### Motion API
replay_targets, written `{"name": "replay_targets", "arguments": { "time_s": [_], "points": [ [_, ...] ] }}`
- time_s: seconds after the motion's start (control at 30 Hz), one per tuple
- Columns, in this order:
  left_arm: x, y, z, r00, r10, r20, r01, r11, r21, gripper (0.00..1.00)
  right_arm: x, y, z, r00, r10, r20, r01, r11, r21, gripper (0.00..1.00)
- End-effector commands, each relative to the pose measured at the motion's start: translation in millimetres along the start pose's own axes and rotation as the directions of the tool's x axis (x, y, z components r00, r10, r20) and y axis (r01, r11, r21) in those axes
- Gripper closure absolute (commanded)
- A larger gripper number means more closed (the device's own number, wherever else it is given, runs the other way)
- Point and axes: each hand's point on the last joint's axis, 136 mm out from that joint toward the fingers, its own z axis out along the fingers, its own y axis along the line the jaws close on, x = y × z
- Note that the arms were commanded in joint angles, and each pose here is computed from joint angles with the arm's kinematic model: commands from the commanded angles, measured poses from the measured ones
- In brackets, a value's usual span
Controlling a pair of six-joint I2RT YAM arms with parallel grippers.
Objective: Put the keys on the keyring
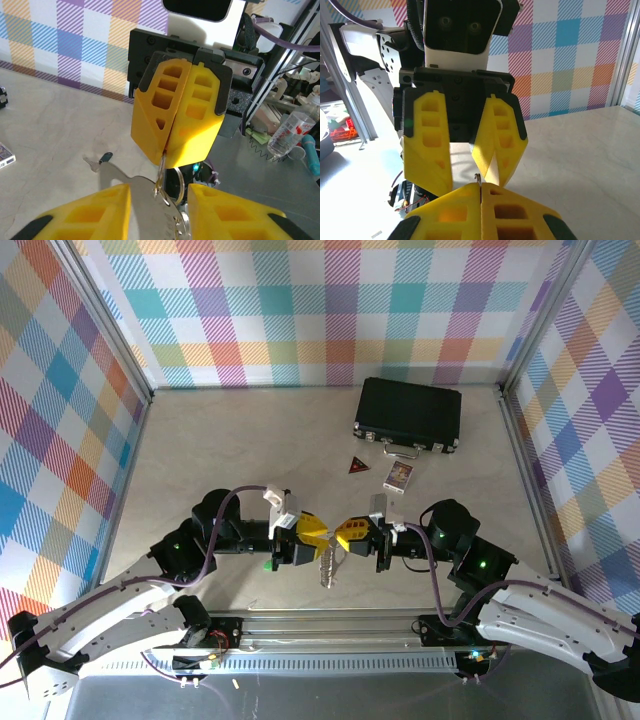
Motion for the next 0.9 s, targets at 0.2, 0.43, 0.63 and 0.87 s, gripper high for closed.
{"name": "replay_targets", "arguments": {
  "time_s": [0.2, 0.43, 0.63, 0.87],
  "points": [
    [-21.6, -17.0, -1.2, 0.997, 0.053, 0.062, -0.057, 0.996, 0.072, 0.77, -20.8, 11.7, 0.9, 0.998, -0.033, 0.045, 0.036, 0.997, -0.061, 1.0],
    [-20.3, -16.8, 0.3, 0.997, 0.049, 0.058, -0.054, 0.995, 0.078, 0.87, -21.8, 14.2, 0.9, 0.998, -0.036, 0.048, 0.039, 0.996, -0.077, 1.0],
    [-15.2, -12.8, 1.0, 0.998, 0.05, 0.043, -0.053, 0.997, 0.059, 0.91, -22.1, 16.3, 1.1, 0.998, -0.033, 0.053, 0.038, 0.995, -0.09, 1.0],
    [-20.7, -16.6, -2.8, 0.996, 0.065, 0.054, -0.069, 0.996, 0.064, 1.0, -21.3, 14.5, -0.2, 0.999, -0.03, 0.044, 0.033, 0.997, -0.074, 1.0]
  ]
}}
